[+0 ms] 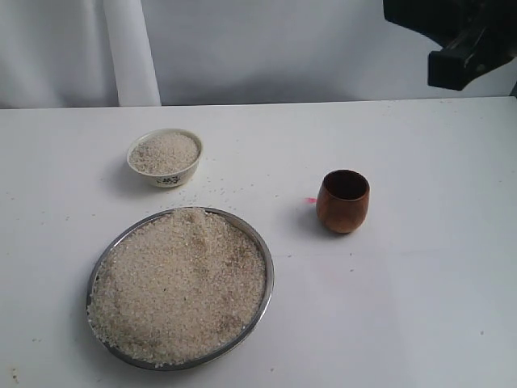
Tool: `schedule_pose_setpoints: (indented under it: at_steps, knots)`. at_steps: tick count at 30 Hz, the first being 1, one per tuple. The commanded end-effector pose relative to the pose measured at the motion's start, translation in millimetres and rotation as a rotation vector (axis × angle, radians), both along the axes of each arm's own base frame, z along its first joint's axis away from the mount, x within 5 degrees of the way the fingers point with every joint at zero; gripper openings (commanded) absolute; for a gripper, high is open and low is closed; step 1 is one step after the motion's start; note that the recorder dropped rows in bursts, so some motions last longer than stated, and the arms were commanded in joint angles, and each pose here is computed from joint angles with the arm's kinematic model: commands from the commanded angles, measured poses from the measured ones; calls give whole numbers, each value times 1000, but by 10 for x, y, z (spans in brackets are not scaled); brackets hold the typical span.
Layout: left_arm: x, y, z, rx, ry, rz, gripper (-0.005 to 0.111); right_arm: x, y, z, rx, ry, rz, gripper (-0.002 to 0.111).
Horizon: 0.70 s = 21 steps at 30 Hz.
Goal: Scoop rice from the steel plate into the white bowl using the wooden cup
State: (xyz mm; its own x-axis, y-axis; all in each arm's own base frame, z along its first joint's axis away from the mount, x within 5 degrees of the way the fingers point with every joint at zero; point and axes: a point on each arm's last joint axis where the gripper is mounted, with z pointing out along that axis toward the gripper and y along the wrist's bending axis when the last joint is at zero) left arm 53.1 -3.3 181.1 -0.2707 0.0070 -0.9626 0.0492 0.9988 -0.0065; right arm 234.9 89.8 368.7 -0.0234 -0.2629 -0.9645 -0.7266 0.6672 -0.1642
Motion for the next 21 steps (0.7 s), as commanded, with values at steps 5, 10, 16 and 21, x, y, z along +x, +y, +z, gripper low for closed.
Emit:
schedule_pose_setpoints:
  at_steps: [5,10,16,21]
  knots:
    - [2,-3,8,-3,-15,-5,0,-12,-2,12,17,3,-2,0]
    - [2,-3,8,-3,-15,-5,0,-147,-93,144,-69,-98,-72,0]
    - [2,-3,8,0,-15,-5,0,-795,-444,422,-265,-168,-326,0]
    - [2,-3,8,-3,-15,-5,0,-1318,-707,518,-70,-176,-582,0]
